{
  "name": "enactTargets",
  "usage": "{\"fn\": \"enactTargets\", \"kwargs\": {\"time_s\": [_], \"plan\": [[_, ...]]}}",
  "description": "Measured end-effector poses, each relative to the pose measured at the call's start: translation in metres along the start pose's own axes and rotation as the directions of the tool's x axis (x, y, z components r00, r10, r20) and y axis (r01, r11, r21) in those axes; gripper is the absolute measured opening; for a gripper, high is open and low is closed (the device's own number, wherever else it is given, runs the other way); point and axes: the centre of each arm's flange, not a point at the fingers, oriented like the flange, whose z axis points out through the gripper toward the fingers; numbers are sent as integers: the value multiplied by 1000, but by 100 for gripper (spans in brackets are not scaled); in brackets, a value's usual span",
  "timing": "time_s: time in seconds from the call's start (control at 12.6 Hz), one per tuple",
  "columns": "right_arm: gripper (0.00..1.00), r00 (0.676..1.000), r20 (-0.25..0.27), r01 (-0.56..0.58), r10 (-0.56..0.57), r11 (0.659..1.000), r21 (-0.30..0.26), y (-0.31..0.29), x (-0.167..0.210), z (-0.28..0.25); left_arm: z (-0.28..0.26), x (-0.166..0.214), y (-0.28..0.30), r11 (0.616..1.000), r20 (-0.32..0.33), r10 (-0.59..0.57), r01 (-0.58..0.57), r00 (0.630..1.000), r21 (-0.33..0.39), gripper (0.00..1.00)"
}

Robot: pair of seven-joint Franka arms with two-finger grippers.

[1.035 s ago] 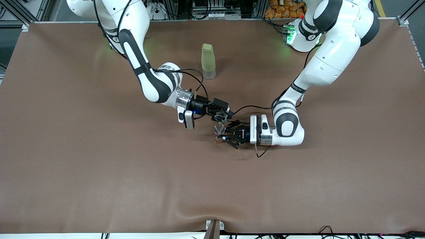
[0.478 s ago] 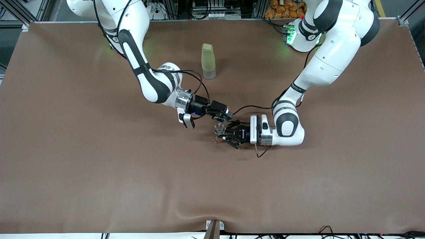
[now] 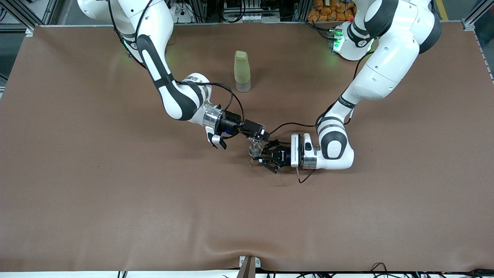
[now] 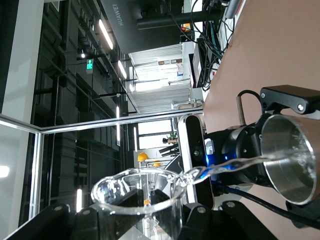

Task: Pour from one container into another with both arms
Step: 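Rotate the glass upright with the right gripper, then carry the glass back with the right gripper while the left gripper returns the jigger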

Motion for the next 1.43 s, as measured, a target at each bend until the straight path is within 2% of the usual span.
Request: {"fn": "enactTargets", "kwargs": {"time_s": [0.56, 0.72, 0.88, 0.96, 1.04, 1.19, 1.43], "plan": [[15, 998, -14, -54, 55, 998, 10, -1, 1, 1, 0, 7, -2, 1000, -1, 9, -9, 1000, 0, 21], [15, 998, 16, 66, -66, 998, 2, -5, 1, 4, 0, 7, -1, 1000, -1, 9, -9, 1000, -1, 21], [15, 965, 31, 259, -259, 966, 11, -10, 0, 8, 0, 7, -1, 1000, -1, 8, -8, 1000, -1, 21], [15, 930, 36, 366, -366, 931, 19, -12, 0, 10, -1, 6, -1, 1000, 0, 7, -7, 1000, 1, 21], [15, 878, 42, 476, -477, 879, 27, -15, 0, 11, -3, 6, -1, 1000, -3, 5, -5, 1000, 1, 21], [15, 750, 58, 657, -659, 752, 45, -24, 4, 11, -11, 6, -3, 1000, -20, 2, -2, 1000, 4, 21], [15, 528, 78, 845, -846, 532, 48, -40, 34, -9, -37, 6, -11, 1000, -68, -2, 3, 998, 13, 21]]}}
